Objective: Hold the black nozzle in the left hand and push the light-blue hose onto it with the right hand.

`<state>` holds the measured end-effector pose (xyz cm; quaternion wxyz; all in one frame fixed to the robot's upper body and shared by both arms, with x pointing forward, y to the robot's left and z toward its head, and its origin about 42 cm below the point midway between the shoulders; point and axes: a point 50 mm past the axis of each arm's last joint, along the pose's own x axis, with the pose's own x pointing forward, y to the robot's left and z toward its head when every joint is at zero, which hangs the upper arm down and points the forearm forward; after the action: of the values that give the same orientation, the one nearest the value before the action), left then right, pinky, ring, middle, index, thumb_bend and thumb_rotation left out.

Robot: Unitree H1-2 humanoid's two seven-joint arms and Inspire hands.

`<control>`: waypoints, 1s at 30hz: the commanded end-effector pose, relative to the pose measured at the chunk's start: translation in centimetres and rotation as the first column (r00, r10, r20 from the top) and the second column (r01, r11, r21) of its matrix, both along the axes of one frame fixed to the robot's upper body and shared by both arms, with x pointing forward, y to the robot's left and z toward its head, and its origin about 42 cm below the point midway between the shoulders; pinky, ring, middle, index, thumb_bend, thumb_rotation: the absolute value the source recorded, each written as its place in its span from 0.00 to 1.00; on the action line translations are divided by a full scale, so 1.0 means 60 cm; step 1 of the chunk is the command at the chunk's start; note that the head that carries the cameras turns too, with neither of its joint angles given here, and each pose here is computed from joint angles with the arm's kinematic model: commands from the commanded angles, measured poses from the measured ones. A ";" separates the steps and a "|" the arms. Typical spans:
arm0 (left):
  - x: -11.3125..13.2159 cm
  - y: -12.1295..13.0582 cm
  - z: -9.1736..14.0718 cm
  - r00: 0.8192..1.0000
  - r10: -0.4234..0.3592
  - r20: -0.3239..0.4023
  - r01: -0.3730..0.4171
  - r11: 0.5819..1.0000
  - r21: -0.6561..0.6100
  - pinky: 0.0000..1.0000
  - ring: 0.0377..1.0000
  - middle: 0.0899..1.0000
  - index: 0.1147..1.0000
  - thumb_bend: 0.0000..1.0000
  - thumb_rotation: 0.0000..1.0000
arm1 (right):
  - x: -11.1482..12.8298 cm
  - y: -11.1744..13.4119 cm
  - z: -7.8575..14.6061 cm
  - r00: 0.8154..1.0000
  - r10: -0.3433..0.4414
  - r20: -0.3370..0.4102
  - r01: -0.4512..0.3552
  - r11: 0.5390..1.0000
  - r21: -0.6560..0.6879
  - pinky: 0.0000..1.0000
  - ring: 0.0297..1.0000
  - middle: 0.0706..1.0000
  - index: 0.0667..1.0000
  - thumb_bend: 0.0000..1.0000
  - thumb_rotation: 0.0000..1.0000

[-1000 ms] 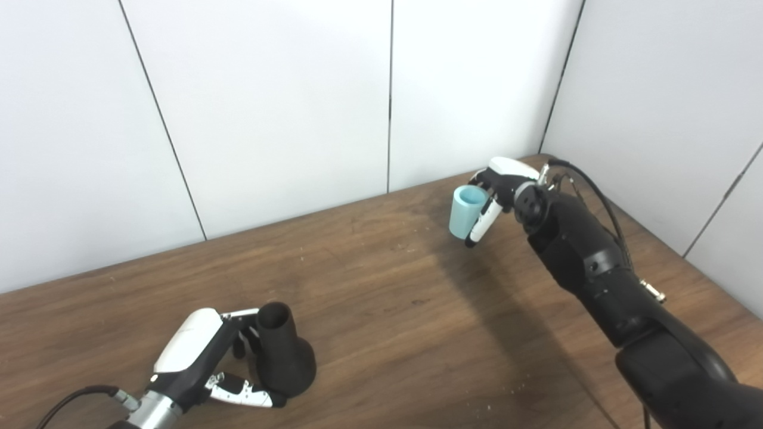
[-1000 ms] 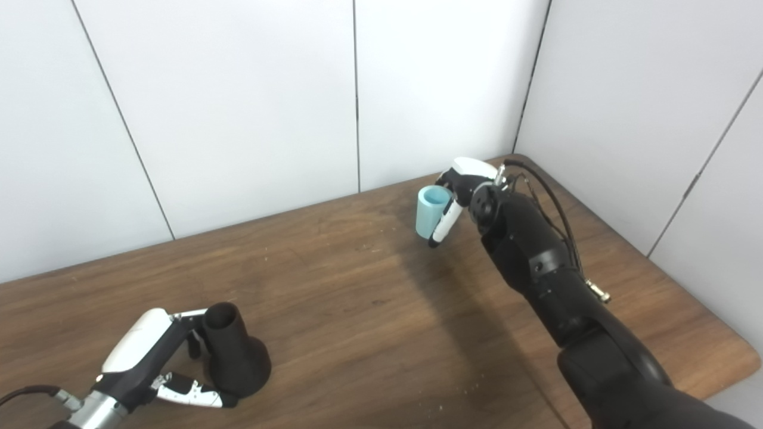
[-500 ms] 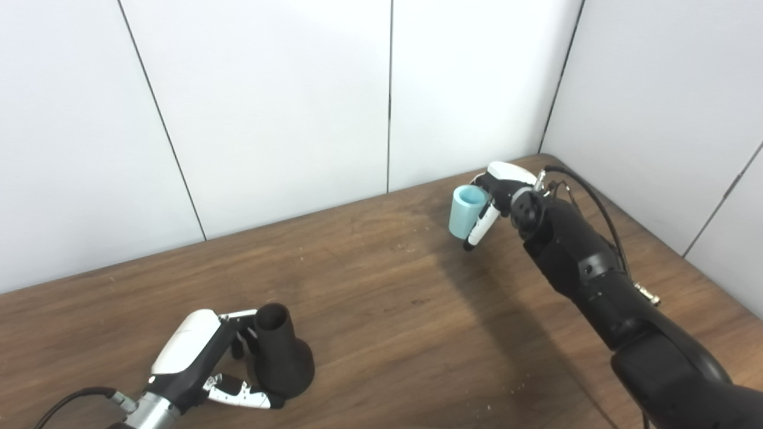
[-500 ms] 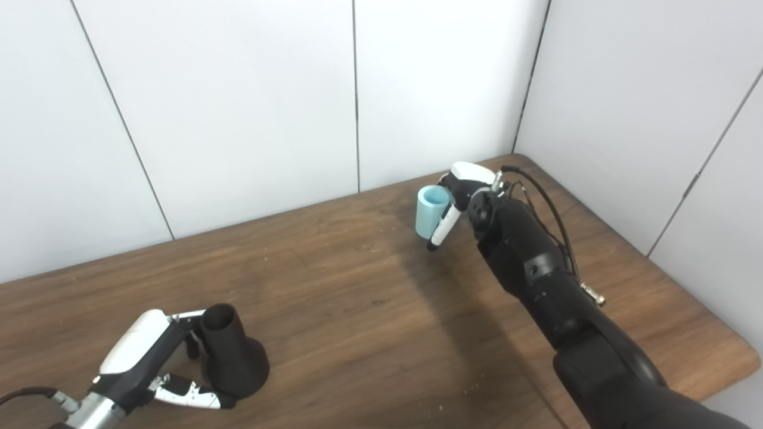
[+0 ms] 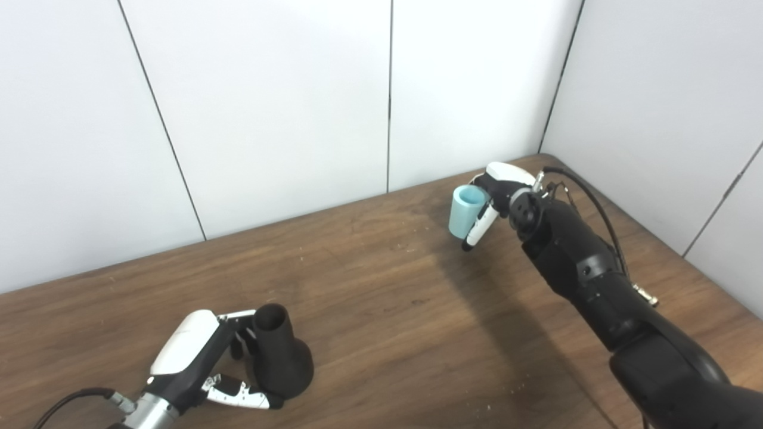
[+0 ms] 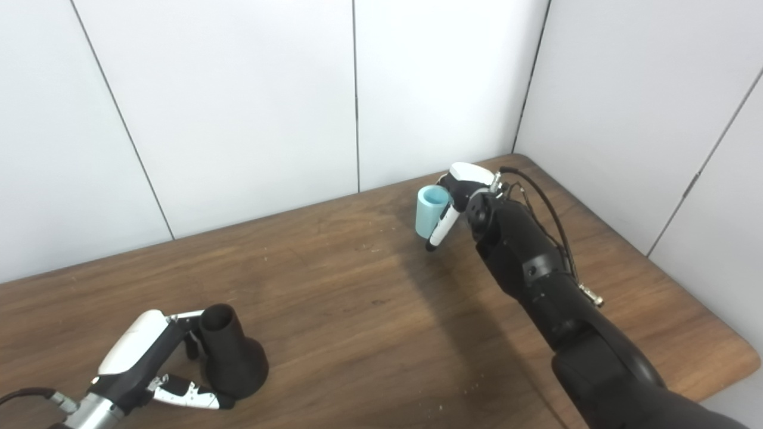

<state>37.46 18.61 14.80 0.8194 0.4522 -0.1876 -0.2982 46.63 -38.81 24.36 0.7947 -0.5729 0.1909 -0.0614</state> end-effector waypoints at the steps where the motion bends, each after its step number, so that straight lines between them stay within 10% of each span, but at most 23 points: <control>1: -0.027 0.054 -0.066 0.989 0.049 -0.142 -0.024 0.984 0.177 0.41 0.43 0.41 0.43 0.53 0.00 | 0.013 0.002 0.053 0.994 -0.002 0.112 0.004 1.000 -0.022 0.52 0.65 0.74 0.80 0.89 0.12; 18: -0.025 0.056 -0.063 0.987 0.053 -0.152 -0.024 0.983 0.184 0.43 0.44 0.41 0.43 0.53 0.00 | 0.013 0.005 0.049 0.989 0.015 0.144 -0.011 0.999 -0.035 0.51 0.61 0.67 0.78 0.83 0.11; 22: -0.024 0.056 -0.062 0.987 0.050 -0.154 -0.021 0.983 0.185 0.43 0.44 0.41 0.43 0.53 0.00 | 0.012 0.001 0.053 0.984 0.003 0.179 0.005 0.999 -0.041 0.46 0.53 0.59 0.69 0.80 0.07; 25: -0.023 0.056 -0.062 0.987 0.047 -0.155 -0.018 0.983 0.182 0.43 0.44 0.41 0.43 0.53 0.00 | 0.011 0.000 0.054 0.979 -0.010 0.205 0.019 0.999 -0.046 0.39 0.43 0.43 0.53 0.56 0.01; 30: -0.021 0.059 -0.060 0.987 0.047 -0.155 -0.019 0.984 0.180 0.43 0.44 0.41 0.43 0.53 0.00 | 0.002 0.002 0.056 0.971 -0.011 0.239 0.028 0.997 -0.070 0.38 0.42 0.46 0.43 0.52 0.00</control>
<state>37.58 18.79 15.01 0.8163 0.4539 -0.1851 -0.3056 46.63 -37.67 24.38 0.7995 -0.5758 0.1372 -0.1019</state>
